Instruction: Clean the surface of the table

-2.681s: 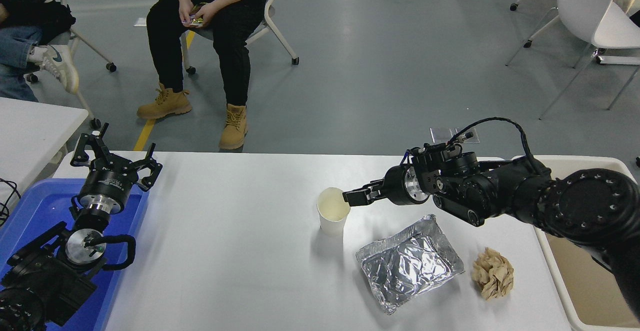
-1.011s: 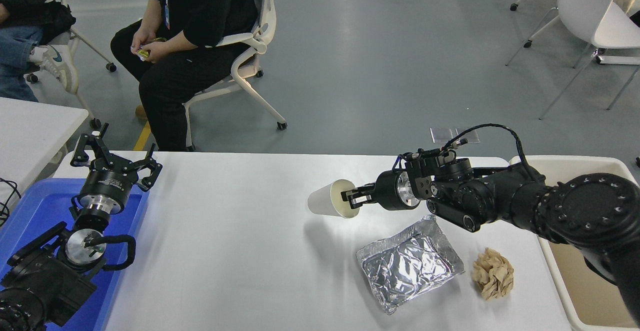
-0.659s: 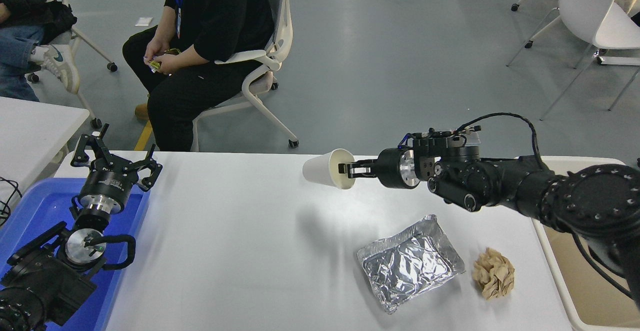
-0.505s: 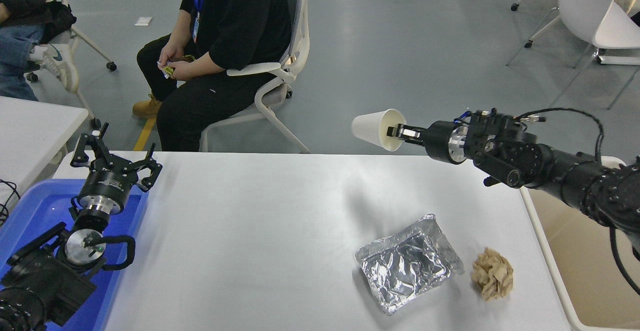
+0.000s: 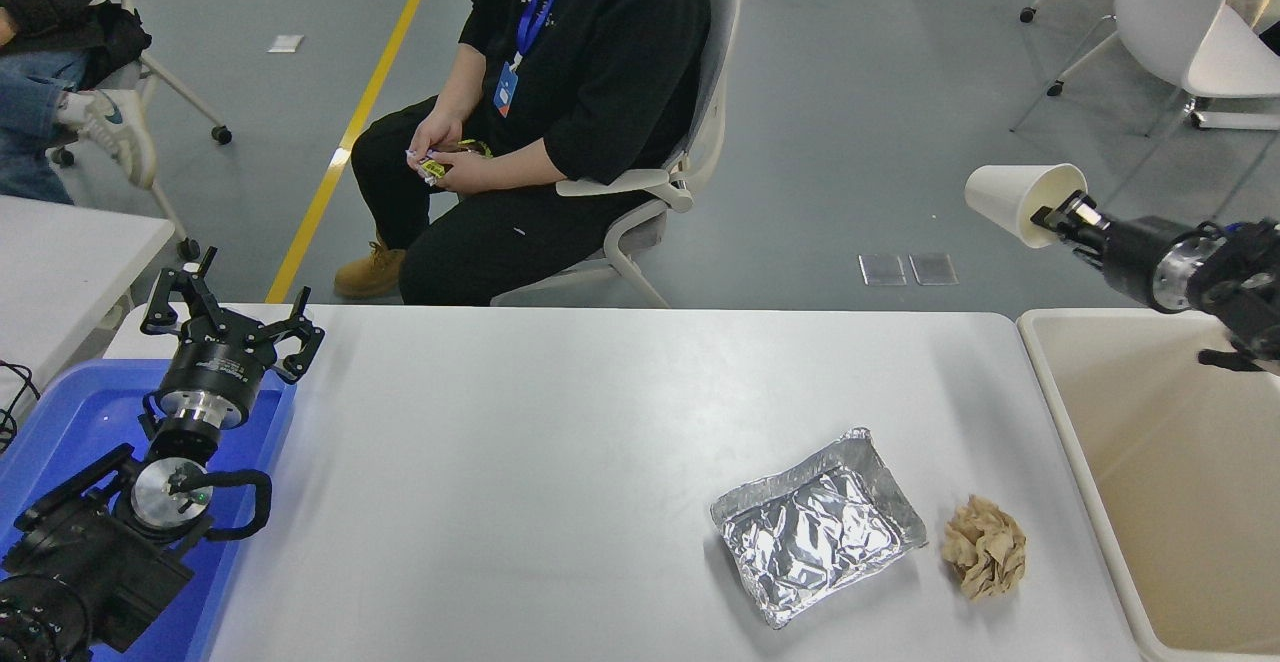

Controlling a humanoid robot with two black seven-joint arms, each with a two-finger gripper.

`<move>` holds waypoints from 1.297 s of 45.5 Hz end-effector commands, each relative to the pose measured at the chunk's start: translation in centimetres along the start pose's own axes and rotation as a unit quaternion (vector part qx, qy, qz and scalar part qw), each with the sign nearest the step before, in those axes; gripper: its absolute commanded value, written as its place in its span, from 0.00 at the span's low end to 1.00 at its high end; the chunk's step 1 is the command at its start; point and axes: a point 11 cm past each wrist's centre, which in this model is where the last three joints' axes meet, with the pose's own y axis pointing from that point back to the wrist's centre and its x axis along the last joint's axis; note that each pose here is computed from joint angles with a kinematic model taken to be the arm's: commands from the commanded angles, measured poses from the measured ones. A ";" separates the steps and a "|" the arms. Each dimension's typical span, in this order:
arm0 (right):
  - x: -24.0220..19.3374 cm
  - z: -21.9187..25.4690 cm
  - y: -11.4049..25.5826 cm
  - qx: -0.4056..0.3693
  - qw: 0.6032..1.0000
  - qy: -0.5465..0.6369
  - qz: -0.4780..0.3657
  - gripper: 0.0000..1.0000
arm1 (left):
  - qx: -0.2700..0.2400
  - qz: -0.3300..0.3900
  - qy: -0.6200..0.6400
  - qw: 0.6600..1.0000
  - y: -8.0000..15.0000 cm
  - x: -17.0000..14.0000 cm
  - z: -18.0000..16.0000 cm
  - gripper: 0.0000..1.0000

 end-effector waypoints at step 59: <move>-4.1 17.8 9.6 -0.245 0.947 0.202 -0.051 0.00 | 0.000 0.000 0.000 1.000 0.0 0.0 0.0 1.00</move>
